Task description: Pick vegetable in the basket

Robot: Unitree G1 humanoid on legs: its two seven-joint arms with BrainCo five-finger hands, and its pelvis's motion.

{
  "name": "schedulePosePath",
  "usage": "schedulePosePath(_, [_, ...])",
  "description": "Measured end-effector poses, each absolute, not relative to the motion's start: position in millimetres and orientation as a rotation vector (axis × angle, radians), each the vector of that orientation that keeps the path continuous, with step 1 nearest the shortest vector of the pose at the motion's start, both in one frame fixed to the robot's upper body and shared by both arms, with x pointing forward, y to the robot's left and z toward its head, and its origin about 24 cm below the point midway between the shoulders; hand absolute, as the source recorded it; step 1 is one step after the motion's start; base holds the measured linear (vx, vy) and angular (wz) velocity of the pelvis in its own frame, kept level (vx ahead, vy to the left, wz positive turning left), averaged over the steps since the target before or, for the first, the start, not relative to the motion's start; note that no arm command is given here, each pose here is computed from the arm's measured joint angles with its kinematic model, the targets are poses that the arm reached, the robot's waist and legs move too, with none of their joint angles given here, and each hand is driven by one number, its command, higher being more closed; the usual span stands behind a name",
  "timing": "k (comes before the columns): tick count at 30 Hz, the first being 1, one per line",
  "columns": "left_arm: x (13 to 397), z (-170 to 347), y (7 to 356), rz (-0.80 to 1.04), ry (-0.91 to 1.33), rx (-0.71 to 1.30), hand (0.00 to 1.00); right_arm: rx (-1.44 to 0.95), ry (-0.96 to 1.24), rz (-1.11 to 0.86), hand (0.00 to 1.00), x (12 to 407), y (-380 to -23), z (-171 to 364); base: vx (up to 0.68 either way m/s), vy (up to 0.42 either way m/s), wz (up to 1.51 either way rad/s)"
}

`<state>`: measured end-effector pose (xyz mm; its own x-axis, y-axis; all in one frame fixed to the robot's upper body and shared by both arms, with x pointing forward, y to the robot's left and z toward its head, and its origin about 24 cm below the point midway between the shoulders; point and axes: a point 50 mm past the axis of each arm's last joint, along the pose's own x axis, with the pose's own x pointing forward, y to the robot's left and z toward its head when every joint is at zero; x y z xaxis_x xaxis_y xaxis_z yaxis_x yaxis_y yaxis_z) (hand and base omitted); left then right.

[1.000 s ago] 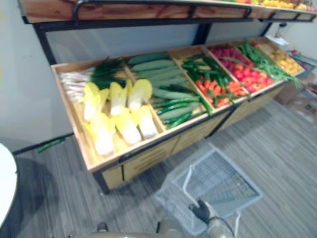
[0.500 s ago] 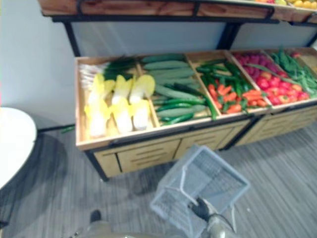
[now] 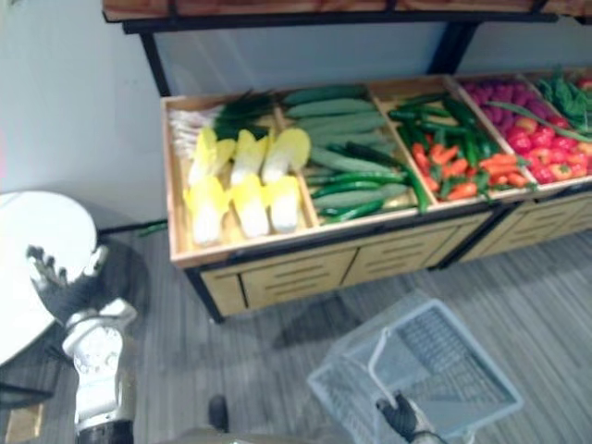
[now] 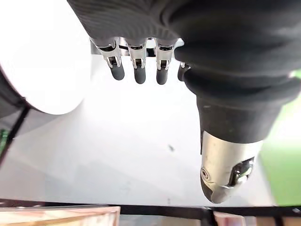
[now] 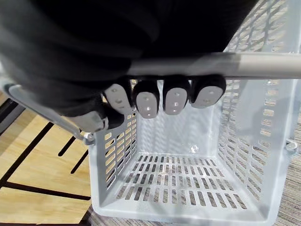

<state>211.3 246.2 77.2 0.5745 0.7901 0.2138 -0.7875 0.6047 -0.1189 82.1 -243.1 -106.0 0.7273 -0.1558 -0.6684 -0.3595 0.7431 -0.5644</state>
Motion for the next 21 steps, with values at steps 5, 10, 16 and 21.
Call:
schedulePosePath(5, [214.4,103.9,244.1,0.963,-0.371,0.004,0.00,-0.738,0.742,0.145,1.00,85.5,-240.6,-103.7,0.01,-0.056,-0.30])
schedulePosePath(10, [218.6,99.8,241.4,0.958,-0.323,0.048,0.00,-0.734,0.721,0.168,1.00,86.6,-238.3,-101.4,-0.04,-0.016,-0.17])
schedulePosePath(16, [240.5,83.3,243.0,0.908,-0.215,0.107,0.00,-0.747,0.685,0.207,1.00,92.5,-233.6,-96.8,-0.03,-0.016,-0.33])
schedulePosePath(21, [256.7,70.0,254.7,0.928,-0.127,0.117,0.00,-0.767,0.644,0.241,1.00,100.0,-230.9,-92.4,-0.01,-0.007,-0.34])
